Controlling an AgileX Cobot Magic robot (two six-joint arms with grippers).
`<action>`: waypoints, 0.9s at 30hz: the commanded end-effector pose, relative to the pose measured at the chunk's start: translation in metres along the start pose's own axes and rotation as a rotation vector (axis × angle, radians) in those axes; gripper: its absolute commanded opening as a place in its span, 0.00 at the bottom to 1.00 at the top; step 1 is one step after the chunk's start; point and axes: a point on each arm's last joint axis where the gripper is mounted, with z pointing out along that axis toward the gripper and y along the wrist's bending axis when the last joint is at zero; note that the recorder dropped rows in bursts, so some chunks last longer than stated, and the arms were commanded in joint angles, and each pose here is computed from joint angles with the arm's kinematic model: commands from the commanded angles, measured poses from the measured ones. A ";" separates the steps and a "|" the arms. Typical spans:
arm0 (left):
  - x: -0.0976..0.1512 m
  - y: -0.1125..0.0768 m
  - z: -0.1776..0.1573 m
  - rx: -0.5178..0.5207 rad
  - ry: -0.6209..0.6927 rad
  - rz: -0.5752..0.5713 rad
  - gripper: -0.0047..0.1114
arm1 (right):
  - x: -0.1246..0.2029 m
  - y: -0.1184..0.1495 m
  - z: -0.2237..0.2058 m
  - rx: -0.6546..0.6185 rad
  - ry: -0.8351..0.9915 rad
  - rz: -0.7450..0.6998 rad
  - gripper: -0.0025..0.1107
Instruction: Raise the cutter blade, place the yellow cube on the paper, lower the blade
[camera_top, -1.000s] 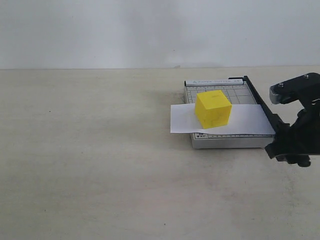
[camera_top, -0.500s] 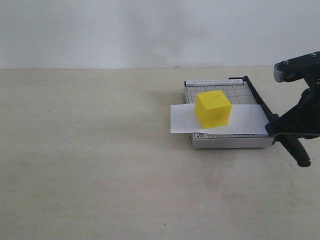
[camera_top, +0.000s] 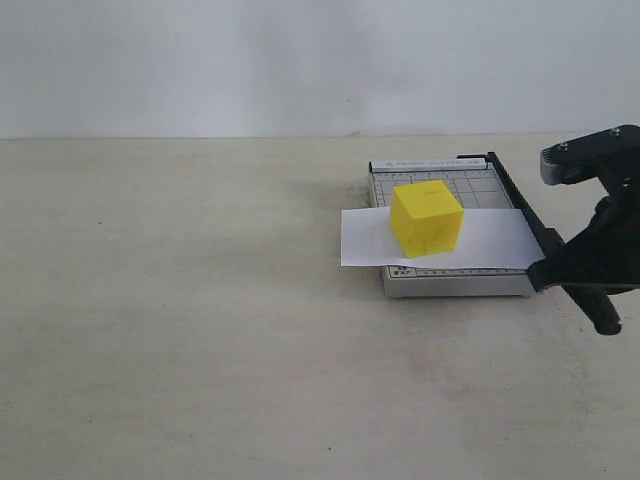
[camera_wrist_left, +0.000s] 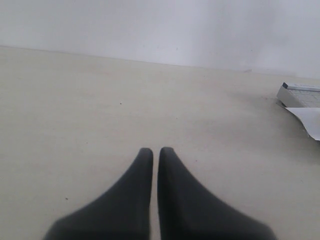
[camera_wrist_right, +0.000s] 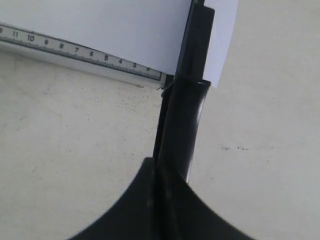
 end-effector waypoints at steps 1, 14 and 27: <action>-0.002 0.000 0.000 0.000 -0.016 0.001 0.08 | 0.009 0.002 0.014 -0.001 0.059 -0.020 0.02; -0.002 0.000 0.000 0.000 -0.016 0.001 0.08 | -0.017 -0.006 -0.034 0.048 -0.173 -0.018 0.02; -0.002 0.000 0.000 0.000 -0.018 0.001 0.08 | -0.001 -0.029 -0.030 0.114 -0.047 0.029 0.02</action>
